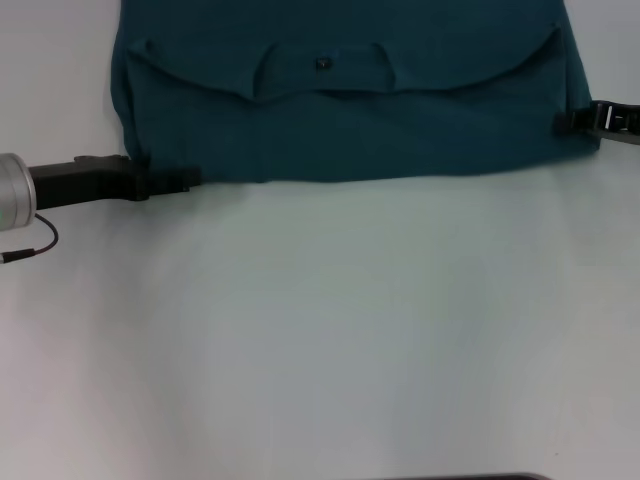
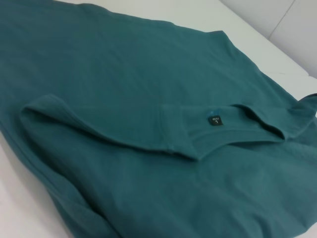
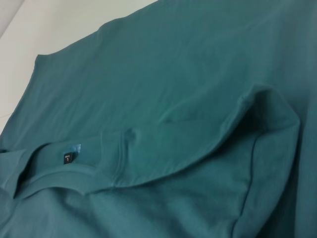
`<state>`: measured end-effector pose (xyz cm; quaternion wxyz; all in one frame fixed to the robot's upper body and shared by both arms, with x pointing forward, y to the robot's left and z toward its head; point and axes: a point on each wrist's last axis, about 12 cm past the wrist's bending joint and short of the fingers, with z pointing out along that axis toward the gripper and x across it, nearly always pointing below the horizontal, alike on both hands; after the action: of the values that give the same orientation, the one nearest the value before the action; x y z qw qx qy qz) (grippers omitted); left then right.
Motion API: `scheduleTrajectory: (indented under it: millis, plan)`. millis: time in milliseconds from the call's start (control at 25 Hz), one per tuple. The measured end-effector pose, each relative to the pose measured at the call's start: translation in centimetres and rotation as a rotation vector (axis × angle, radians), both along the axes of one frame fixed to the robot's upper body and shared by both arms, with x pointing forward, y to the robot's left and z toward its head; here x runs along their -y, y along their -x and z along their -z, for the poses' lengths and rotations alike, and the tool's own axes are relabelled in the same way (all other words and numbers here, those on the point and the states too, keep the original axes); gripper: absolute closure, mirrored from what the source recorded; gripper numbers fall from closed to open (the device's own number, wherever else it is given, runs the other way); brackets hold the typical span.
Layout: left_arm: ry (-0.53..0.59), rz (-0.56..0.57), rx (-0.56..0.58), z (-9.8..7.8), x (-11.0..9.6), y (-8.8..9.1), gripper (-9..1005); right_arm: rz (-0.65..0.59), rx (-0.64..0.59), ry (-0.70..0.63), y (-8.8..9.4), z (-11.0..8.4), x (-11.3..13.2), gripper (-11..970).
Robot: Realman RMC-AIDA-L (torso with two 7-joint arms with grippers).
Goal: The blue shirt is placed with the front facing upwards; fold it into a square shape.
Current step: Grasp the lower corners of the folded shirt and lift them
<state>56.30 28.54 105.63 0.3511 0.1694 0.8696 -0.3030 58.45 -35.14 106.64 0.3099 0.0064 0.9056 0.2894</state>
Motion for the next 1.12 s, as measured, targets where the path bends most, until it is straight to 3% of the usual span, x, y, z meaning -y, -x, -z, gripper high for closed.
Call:
scheduleTrajectory:
  millis: [880, 1120]
  plan:
    - [-0.032, 0.016, -0.005, 0.12, 0.46, -0.17, 116, 0.010, 0.001, -0.003, 0.18, 0.08, 0.19, 923]
    - [-0.049, -0.020, -0.017, 0.18, 0.07, -0.45, 240, 0.009, 0.001, -0.004, 0.19, 0.09, 0.16, 923]
